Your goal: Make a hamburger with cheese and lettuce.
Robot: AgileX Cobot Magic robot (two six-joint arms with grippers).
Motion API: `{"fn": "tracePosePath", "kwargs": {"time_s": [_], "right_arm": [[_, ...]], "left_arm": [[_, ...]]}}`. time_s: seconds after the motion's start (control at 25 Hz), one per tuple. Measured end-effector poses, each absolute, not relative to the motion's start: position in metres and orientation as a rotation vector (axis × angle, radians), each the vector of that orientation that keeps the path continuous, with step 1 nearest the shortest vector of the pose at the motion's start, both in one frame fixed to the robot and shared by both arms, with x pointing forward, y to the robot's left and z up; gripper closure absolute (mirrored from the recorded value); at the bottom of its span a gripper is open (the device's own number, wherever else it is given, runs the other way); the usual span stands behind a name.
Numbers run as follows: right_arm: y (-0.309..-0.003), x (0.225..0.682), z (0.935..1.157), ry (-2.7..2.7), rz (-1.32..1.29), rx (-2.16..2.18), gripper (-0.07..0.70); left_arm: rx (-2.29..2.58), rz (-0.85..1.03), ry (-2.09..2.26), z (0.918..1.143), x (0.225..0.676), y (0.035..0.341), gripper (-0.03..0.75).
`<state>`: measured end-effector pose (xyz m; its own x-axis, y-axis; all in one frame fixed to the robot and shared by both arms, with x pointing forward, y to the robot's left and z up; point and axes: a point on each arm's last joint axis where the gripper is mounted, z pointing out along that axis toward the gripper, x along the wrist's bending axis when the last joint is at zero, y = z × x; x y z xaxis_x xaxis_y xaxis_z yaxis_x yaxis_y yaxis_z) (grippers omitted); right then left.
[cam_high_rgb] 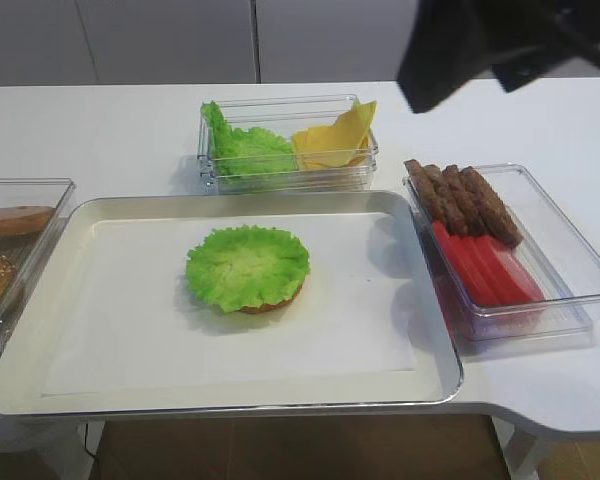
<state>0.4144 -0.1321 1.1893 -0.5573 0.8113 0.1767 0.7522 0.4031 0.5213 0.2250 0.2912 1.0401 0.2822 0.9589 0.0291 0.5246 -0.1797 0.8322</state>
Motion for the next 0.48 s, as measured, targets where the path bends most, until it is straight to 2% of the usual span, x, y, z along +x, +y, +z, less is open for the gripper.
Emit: {"fn": "tracePosePath", "kwargs": {"time_s": [0.24, 0.48], "right_arm": [[-0.183, 0.365, 1.189, 2.448, 0.904, 1.413, 0.077], [-0.227, 0.321, 1.169, 2.383, 0.937, 1.402, 0.076]], "left_arm": [[1.820, 0.750, 1.340, 1.040, 0.225, 0.291, 0.312], [1.820, 0.750, 1.340, 1.040, 0.225, 0.291, 0.312]]}}
